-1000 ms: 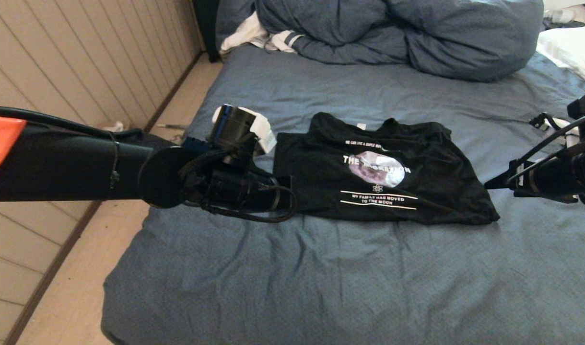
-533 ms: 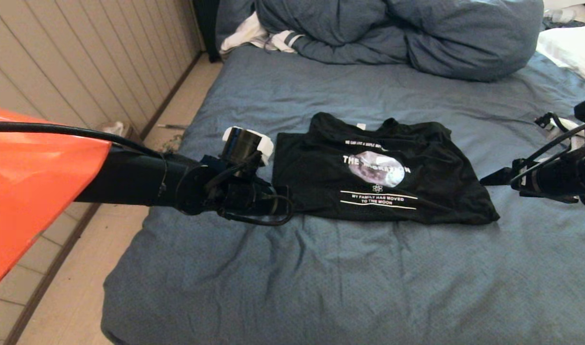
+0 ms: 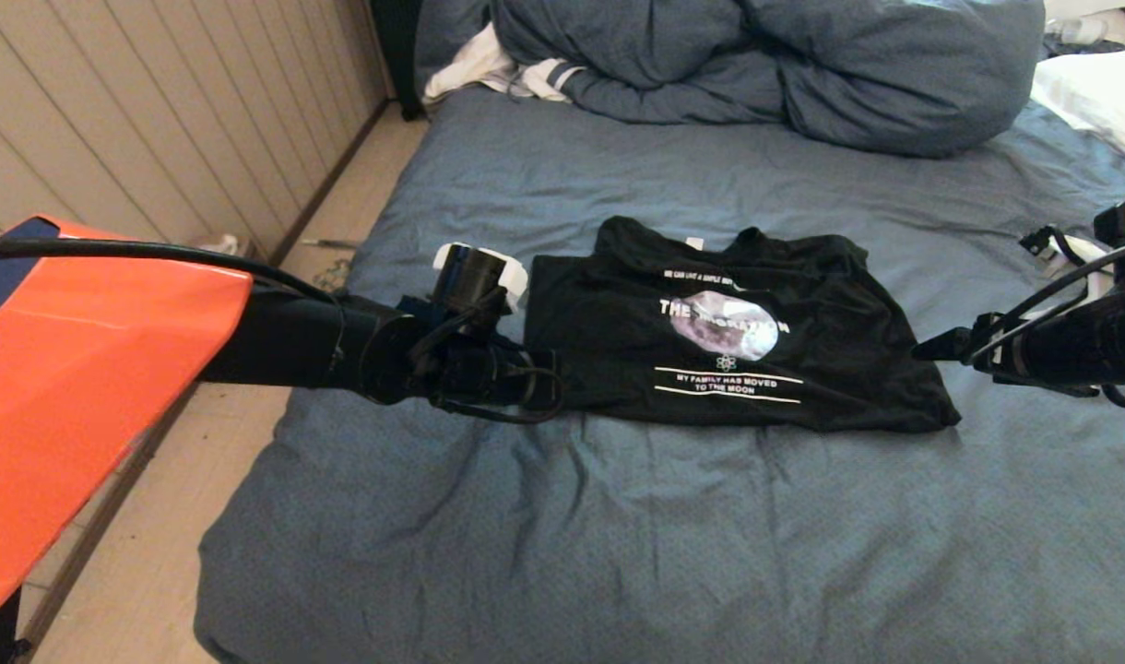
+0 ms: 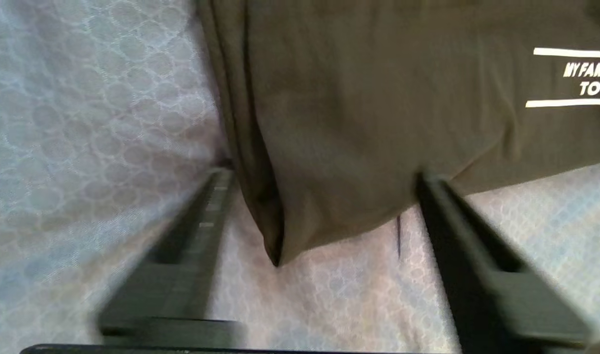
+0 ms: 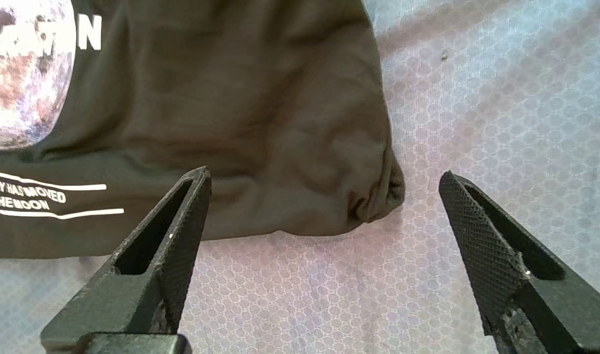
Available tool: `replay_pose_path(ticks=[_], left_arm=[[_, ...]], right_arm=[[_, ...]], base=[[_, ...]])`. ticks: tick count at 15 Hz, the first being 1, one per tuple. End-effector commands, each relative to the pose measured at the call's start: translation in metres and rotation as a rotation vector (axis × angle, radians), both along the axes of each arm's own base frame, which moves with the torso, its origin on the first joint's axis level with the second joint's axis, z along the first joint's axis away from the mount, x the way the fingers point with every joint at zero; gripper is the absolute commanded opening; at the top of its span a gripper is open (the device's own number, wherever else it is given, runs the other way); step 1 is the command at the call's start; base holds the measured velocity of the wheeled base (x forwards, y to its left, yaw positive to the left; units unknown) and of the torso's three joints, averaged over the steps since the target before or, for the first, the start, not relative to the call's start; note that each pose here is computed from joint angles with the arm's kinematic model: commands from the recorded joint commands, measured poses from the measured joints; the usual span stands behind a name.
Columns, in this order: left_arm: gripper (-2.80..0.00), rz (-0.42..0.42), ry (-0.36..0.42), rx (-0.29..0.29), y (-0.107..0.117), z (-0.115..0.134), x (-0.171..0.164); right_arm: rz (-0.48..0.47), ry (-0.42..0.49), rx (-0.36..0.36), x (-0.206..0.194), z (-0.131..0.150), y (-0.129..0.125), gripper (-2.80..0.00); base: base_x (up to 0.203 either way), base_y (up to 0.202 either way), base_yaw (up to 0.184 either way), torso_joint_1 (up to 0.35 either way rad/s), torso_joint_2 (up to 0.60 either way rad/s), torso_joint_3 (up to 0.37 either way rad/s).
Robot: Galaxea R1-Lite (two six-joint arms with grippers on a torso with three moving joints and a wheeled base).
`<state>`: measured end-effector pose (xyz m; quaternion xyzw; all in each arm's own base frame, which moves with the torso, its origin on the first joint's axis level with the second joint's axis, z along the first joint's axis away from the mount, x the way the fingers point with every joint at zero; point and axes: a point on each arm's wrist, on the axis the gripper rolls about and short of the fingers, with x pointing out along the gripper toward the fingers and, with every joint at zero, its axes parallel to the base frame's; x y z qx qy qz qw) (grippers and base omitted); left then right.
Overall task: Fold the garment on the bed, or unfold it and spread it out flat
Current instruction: Unford the black T-shirt
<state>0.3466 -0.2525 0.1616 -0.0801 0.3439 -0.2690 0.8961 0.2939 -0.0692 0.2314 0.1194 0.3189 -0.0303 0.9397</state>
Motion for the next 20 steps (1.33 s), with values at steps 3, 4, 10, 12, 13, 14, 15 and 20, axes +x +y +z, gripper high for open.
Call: replay_pose_path(ticks=[3, 4, 10, 12, 13, 14, 15, 20], left_arm=[[-2.8, -0.009, -0.002, -0.027, -0.001, 0.004, -0.001], [-2.8, -0.009, -0.003, -0.028, -0.001, 0.004, -0.001], [-2.8, -0.008, 0.001, -0.026, -0.001, 0.002, -0.001], [-2.8, -0.008, -0.001, -0.026, -0.001, 0.003, -0.001], [-2.8, -0.002, 0.0, -0.032, -0.001, 0.004, -0.001], [-2.8, 0.007, 0.001, -0.043, -0.001, 0.007, -0.002], [-2.8, 0.012, 0.004, -0.045, -0.002, 0.008, -0.004], [-2.8, 0.003, -0.006, -0.055, 0.003, 0.023, -0.019]], right_arm=[[-0.018, 0.045, 0.011, 0.009, -0.016, -0.009, 0.0], [-0.02, 0.069, 0.016, 0.012, -0.024, -0.01, 0.0], [-0.032, 0.074, 0.021, 0.046, -0.073, -0.024, 0.0], [-0.025, 0.095, 0.024, 0.044, -0.079, -0.021, -2.8], [-0.023, 0.093, 0.025, 0.042, -0.078, -0.02, -2.8], [-0.022, 0.085, 0.025, 0.04, -0.074, -0.019, -2.8], [-0.021, 0.076, 0.023, 0.037, -0.071, -0.017, -2.8], [0.017, 0.075, 0.057, 0.013, -0.068, -0.01, -2.8]], base=[[0.0, 0.0, 0.0, 0.0, 0.0, 0.0], [0.0, 0.0, 0.0, 0.0, 0.0, 0.0], [0.0, 0.0, 0.0, 0.0, 0.0, 0.0], [0.0, 0.0, 0.0, 0.0, 0.0, 0.0], [0.0, 0.0, 0.0, 0.0, 0.0, 0.0], [0.0, 0.0, 0.0, 0.0, 0.0, 0.0], [0.0, 0.0, 0.0, 0.0, 0.0, 0.0], [0.0, 0.0, 0.0, 0.0, 0.0, 0.0]])
